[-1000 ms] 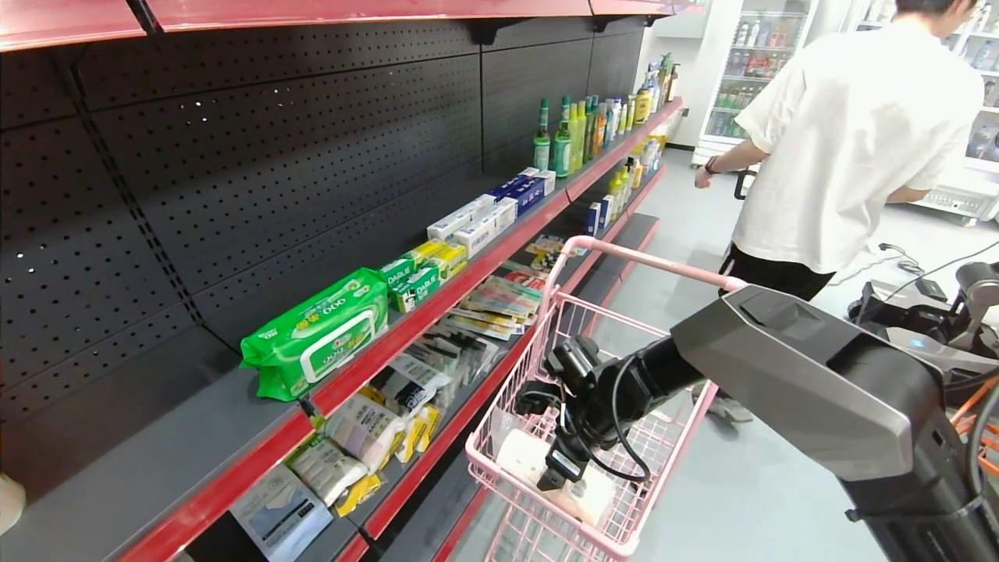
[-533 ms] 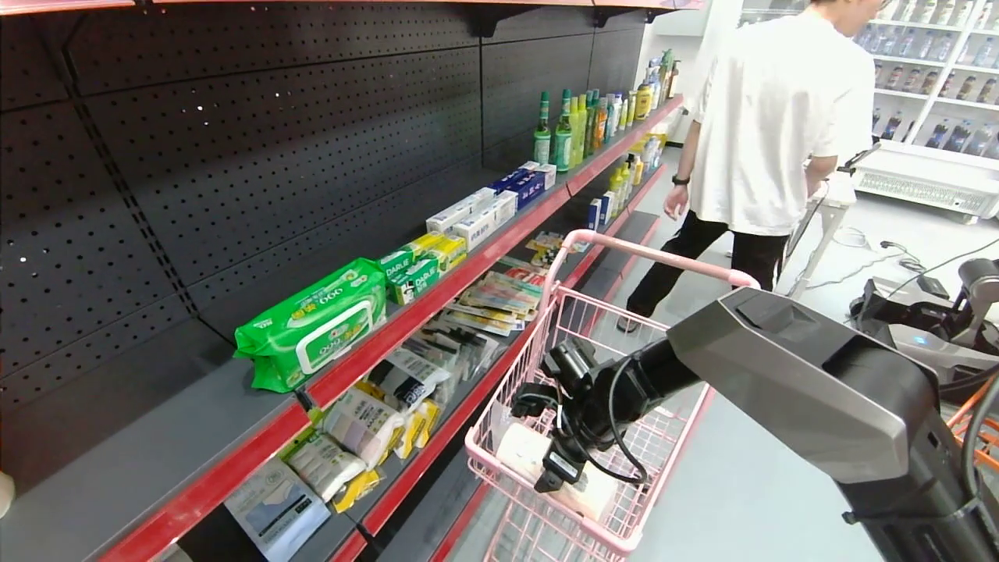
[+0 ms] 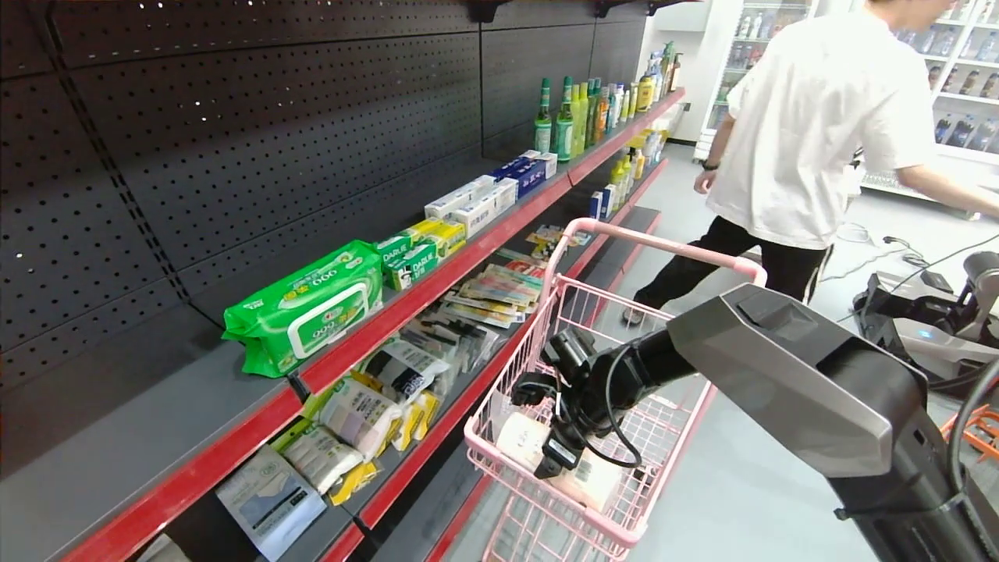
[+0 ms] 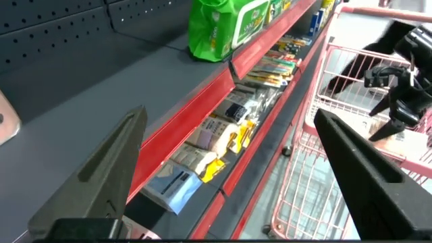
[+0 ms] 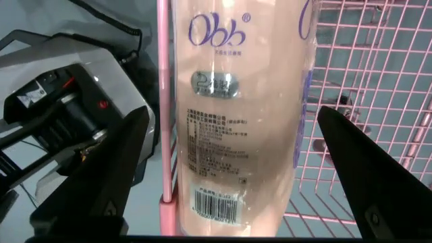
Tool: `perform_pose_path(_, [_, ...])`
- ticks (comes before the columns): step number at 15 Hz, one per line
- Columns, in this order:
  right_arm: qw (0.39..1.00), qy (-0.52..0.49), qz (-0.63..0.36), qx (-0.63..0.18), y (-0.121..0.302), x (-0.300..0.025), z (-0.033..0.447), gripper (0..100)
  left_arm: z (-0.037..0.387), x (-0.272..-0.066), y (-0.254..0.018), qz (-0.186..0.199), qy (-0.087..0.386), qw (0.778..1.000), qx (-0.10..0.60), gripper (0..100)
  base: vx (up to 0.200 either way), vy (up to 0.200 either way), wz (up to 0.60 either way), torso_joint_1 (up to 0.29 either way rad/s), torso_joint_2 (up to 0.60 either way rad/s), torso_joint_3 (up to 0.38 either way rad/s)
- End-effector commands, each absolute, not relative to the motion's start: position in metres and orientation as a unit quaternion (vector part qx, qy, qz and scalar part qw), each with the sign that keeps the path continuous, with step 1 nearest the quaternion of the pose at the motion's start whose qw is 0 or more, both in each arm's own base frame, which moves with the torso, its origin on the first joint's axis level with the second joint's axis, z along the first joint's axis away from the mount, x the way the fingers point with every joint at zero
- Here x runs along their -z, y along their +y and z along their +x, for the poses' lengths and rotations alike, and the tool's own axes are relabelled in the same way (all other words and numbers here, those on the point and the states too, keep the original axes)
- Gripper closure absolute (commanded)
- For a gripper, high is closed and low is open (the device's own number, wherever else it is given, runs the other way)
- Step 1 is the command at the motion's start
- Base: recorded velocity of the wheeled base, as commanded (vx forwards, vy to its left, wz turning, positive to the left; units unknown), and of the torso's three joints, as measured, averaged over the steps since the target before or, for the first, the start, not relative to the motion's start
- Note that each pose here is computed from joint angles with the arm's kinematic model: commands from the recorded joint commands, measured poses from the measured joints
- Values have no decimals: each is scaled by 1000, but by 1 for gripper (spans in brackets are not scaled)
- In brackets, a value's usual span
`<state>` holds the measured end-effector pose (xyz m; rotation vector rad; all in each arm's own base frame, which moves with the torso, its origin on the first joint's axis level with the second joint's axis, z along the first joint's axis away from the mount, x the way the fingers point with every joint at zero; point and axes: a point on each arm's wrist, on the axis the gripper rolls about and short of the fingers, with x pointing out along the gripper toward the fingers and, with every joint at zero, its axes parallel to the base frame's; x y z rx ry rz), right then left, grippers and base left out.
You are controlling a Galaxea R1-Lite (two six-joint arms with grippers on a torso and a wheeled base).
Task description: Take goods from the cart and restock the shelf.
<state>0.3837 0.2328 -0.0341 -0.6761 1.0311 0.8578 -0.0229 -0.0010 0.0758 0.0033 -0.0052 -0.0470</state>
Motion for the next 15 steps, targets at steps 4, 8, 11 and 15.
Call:
perform_pose_path(4, [734,470,-305,-384,231,39,390,0,-23,-76,-1,2,-2,1000,22,0,0,0,0,-8,15,12])
perform_pose_path(8, [735,474,-302,-379,226,47,395,0,-23,-76,-1,2,-2,1000,23,0,0,0,0,0,0,0])
perform_pose_path(11, [734,475,-303,-379,227,50,396,0,-23,-76,-1,2,-2,1000,23,0,0,0,0,0,0,0])
perform_pose_path(15, [732,475,-305,-381,228,51,398,0,-23,-76,-1,2,-2,1000,23,0,0,0,0,0,0,0])
